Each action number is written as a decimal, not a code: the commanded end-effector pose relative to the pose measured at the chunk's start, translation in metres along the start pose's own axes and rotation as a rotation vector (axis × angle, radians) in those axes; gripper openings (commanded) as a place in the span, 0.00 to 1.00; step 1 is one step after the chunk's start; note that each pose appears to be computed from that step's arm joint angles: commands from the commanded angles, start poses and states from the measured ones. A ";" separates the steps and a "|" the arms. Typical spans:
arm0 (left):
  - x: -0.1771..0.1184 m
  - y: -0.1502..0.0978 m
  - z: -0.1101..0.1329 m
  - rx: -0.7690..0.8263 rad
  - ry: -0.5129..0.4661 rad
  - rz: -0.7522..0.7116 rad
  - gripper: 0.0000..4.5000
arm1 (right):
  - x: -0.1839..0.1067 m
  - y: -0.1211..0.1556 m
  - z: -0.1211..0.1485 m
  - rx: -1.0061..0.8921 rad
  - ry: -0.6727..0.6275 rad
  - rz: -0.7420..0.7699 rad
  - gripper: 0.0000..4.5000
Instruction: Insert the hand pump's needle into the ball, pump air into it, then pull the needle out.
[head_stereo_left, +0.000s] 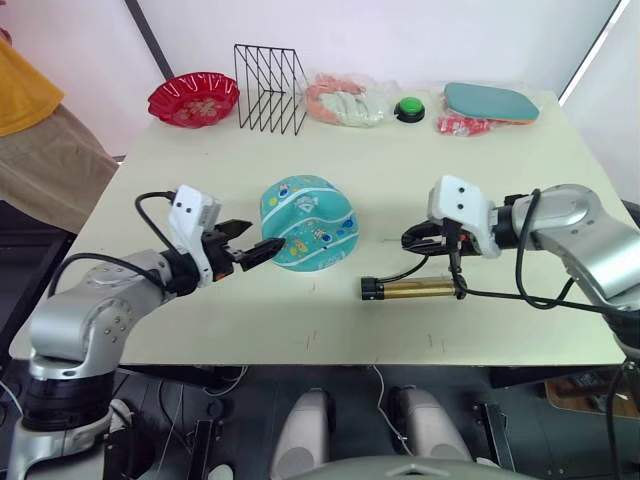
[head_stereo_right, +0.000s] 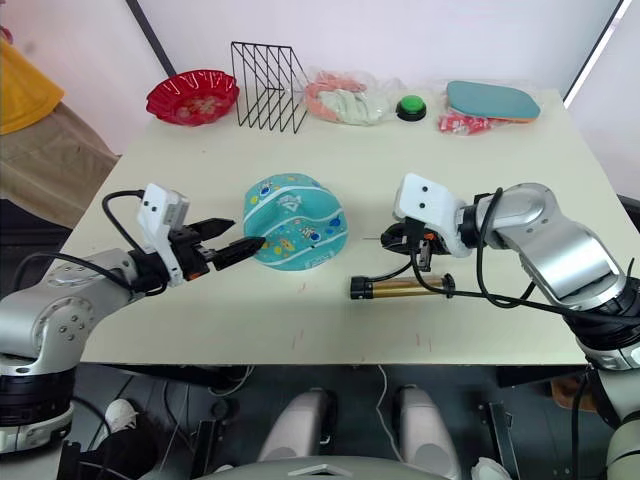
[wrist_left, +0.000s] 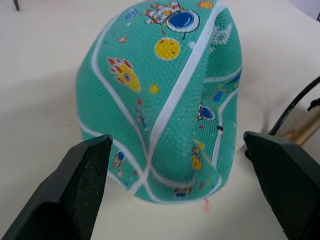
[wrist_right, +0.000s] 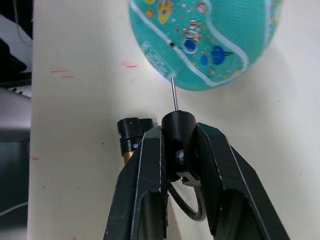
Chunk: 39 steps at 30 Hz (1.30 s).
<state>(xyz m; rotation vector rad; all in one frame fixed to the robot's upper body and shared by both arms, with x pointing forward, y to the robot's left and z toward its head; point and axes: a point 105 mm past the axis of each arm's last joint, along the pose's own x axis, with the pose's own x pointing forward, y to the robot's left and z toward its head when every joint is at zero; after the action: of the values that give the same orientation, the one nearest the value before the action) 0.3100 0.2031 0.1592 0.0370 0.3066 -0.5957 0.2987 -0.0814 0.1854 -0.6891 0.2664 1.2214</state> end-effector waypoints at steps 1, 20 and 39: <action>0.008 0.002 0.006 0.037 -0.008 0.053 1.00 | 0.007 0.003 0.018 -0.071 -0.029 -0.002 0.07; 0.023 0.000 0.002 -0.010 -0.022 0.142 0.01 | 0.076 0.005 0.036 -0.174 0.040 -0.006 0.07; 0.024 -0.005 -0.004 -0.027 -0.019 0.169 0.00 | 0.109 -0.009 0.032 -0.270 0.187 -0.026 0.07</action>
<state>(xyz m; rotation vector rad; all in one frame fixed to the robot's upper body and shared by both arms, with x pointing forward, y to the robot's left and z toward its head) 0.3264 0.1848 0.1396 0.0185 0.3269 -0.4379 0.3394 0.0160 0.1438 -1.0221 0.2863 1.1826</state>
